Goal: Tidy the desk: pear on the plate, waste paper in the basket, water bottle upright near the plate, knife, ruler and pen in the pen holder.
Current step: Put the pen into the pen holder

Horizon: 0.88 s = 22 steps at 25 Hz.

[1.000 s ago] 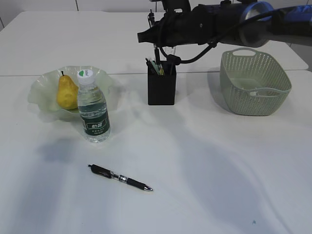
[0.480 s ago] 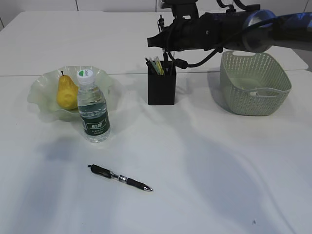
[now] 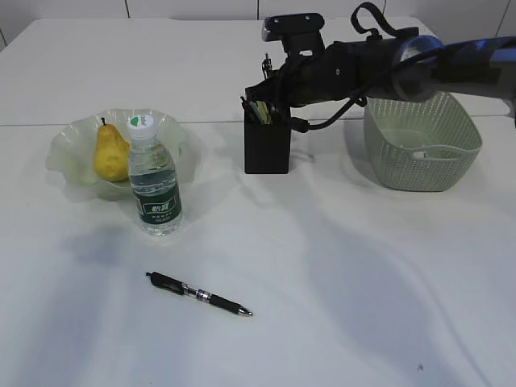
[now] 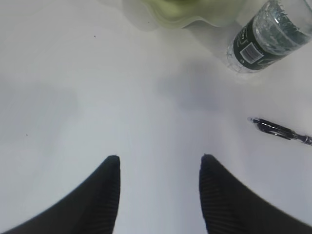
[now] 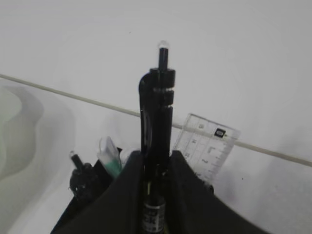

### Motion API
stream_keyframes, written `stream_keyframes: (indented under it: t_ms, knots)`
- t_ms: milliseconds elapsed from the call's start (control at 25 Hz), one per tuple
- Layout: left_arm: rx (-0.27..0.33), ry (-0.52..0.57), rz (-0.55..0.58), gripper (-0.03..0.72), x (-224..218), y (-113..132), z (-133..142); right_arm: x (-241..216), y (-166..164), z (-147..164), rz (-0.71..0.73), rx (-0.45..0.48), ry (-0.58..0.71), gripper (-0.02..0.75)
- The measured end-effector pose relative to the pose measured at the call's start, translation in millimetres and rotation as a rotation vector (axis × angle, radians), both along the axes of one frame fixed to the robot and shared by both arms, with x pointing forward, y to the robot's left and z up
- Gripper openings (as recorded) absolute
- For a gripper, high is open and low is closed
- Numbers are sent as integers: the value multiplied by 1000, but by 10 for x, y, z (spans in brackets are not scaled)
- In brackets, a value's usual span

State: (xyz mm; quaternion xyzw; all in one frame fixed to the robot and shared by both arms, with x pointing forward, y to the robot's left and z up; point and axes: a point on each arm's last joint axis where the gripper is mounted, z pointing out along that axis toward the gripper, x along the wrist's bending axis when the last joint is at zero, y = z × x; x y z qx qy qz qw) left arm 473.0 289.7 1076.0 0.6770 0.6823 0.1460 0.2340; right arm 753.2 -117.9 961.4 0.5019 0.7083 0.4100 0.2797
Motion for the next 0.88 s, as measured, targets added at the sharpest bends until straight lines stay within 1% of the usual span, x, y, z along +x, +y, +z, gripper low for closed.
stream_keyframes:
  t_ms: [120,200,280,400,480,640,720,880]
  knots:
    - [0,0,0,371,0,0,0,-7,0,-55,2,-9,28,89]
    - [0,0,0,371,0,0,0,-5,0,-92,3,-13,37,108]
    - [0,-2,0,371,2,0,1,-8,0,-116,4,-17,48,151]
    - [0,-2,0,371,2,0,1,-11,0,-126,5,-19,56,244]
    - [0,-2,0,371,2,0,1,-11,0,-126,5,-19,56,276]
    - [0,-2,0,371,2,0,1,-13,0,-128,5,-20,59,294]
    - [0,-2,0,371,2,0,1,-23,-3,-82,6,-20,59,295]
    - [0,-2,0,371,2,0,1,-87,-20,170,11,-19,62,295]
